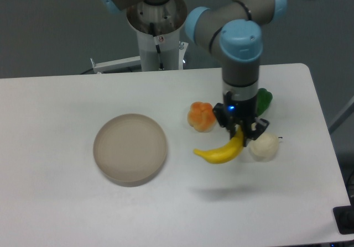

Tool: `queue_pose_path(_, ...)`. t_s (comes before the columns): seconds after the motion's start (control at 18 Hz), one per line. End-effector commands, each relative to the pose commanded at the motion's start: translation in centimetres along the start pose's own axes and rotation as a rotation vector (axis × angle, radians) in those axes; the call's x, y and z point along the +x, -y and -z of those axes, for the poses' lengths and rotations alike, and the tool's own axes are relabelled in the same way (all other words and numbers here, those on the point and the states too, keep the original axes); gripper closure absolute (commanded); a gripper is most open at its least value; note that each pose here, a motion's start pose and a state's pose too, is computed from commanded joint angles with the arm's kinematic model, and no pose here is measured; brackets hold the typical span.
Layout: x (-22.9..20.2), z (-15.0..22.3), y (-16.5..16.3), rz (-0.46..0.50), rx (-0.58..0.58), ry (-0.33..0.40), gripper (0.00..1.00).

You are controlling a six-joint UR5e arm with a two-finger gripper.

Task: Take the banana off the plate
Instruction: 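Lift the banana off the plate and carry it beside the green pepper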

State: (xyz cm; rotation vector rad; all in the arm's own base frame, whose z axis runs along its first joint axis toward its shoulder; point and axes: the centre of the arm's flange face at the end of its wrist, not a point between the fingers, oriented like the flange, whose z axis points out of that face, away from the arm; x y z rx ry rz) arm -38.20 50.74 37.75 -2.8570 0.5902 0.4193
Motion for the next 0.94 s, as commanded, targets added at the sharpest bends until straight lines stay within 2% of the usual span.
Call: queue_pose_path(0.94, -2.5, -0.1, -0.1, 0.006, 0.005, 0.026, 0.65)
